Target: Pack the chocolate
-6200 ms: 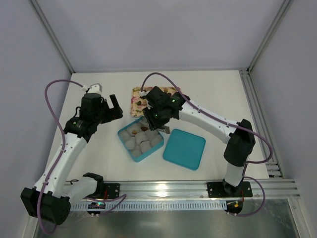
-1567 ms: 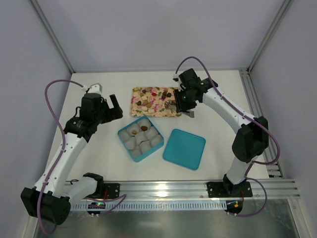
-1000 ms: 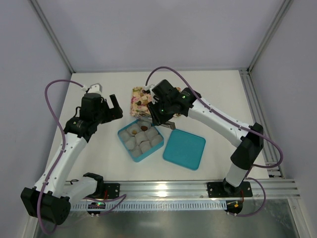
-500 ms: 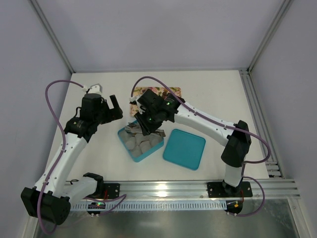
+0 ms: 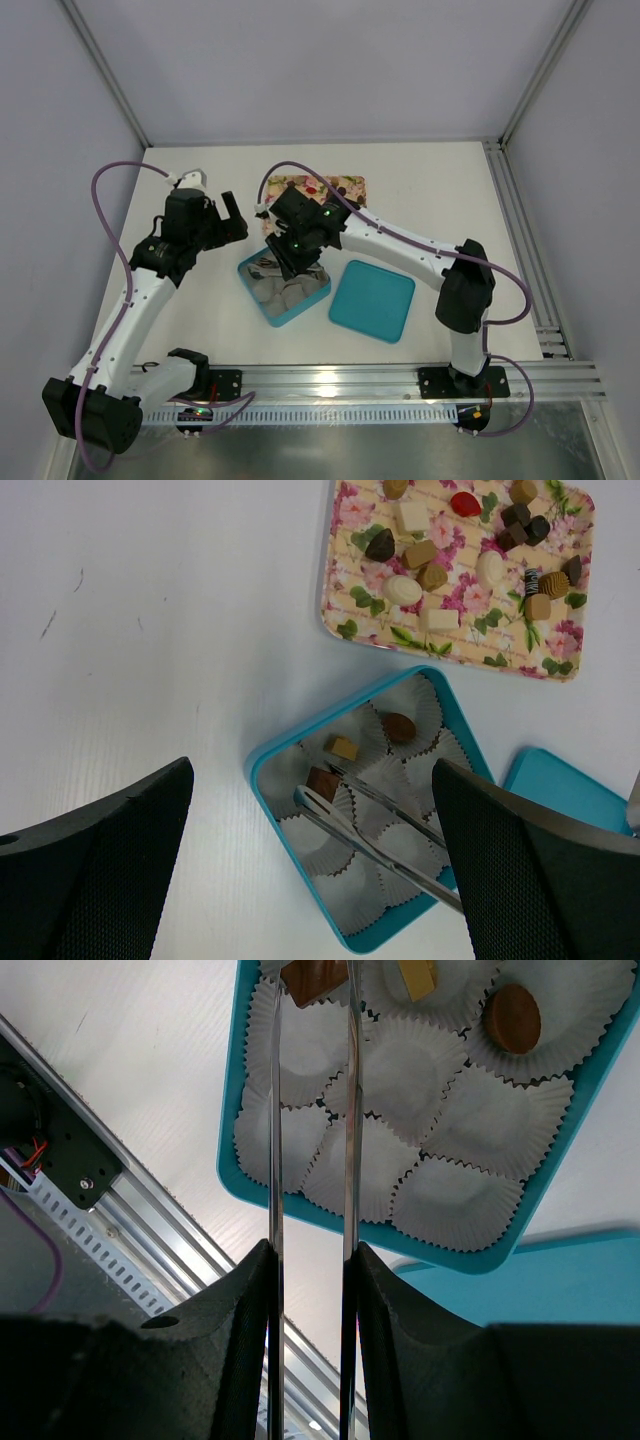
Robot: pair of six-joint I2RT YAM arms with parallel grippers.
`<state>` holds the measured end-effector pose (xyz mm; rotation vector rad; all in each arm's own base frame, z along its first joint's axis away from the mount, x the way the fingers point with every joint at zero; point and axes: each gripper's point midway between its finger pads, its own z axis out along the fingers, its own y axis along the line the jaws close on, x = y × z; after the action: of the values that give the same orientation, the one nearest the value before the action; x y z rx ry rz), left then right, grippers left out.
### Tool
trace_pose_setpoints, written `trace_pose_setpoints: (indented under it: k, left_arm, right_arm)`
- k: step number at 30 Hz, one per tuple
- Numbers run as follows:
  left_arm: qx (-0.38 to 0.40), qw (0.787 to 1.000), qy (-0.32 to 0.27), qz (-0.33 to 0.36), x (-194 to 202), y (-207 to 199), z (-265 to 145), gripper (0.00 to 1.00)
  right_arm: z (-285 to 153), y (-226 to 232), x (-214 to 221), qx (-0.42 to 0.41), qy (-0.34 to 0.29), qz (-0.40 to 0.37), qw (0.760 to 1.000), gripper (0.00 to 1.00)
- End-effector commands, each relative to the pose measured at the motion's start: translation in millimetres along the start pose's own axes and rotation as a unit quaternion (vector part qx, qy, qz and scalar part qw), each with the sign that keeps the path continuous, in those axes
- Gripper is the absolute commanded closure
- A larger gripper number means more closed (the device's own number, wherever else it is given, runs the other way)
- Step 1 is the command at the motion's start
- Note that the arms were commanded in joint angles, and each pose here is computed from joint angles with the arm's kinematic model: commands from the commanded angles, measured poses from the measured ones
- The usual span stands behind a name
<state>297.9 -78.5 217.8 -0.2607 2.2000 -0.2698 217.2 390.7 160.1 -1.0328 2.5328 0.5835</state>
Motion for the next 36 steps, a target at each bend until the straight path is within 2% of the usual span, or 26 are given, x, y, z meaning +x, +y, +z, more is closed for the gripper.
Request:
trace_pose_setpoints:
  k: [1, 17, 19, 36]
  left_arm:
    - [-0.001, 1.0, -0.017, 0.006, -6.0, 1.3, -3.2, 0.0]
    - [-0.002, 1.0, -0.019, 0.005, -6.6, 1.7, -4.3, 0.0]
    - [-0.002, 1.0, -0.018, 0.005, -5.9, 1.7, -4.1, 0.0]
    - [-0.002, 1.0, -0.018, 0.007, -6.0, 2.0, -4.1, 0.0]
  right_arm:
    - [-9.2, 15.9, -23.3, -0.025, -0.04, -0.001, 0.999, 0.67]
    - [2.8, 19.2, -22.3, -0.034, -0.031, 0.002, 0.999, 0.66]
    - [2.9, 19.1, -23.1, -0.033, -0.032, 0.001, 0.999, 0.62]
    - [7.8, 18.2, -24.3, -0.031, -0.028, -0.001, 0.999, 0.57]
